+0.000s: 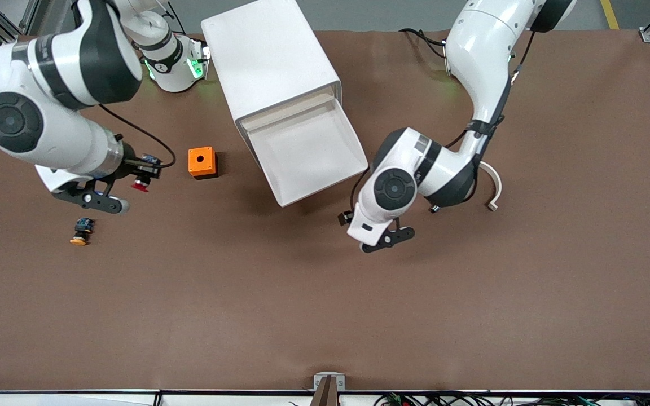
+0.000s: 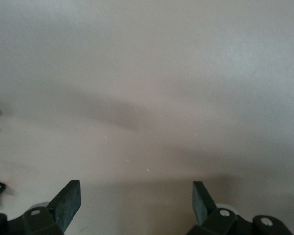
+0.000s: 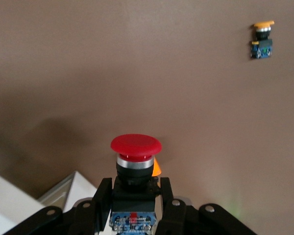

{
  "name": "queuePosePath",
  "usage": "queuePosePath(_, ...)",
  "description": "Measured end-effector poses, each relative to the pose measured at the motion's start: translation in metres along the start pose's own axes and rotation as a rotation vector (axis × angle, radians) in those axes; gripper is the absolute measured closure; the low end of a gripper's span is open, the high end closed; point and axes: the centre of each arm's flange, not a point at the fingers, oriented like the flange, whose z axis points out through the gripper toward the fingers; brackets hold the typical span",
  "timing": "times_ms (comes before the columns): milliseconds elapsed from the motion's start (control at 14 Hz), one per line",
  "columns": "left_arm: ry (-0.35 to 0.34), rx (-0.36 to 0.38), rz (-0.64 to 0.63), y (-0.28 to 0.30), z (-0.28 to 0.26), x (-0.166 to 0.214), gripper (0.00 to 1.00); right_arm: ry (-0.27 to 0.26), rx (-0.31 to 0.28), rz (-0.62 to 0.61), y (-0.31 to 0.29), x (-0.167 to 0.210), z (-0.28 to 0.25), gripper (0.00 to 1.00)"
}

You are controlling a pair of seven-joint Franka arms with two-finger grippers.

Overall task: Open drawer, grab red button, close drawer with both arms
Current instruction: 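Push the drawer shut with the left gripper while the right gripper carries the button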

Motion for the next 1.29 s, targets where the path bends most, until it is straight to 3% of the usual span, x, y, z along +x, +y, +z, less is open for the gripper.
queuePosePath(429,0.012,-0.019,-0.015,0.034,0.017,-0.042,0.0,0.084,0.017,-0.12,0.068,0.035,0.106,0.56)
queuePosePath(857,0.019,-0.023,-0.045,0.057,0.029,-0.08,0.0,0.144,-0.02,-0.118,0.118,0.057,0.142,0.56)
queuePosePath(1286,0.015,-0.015,-0.058,0.081,0.038,-0.131,0.0,0.177,-0.036,-0.182,0.17,0.101,0.222,0.56)
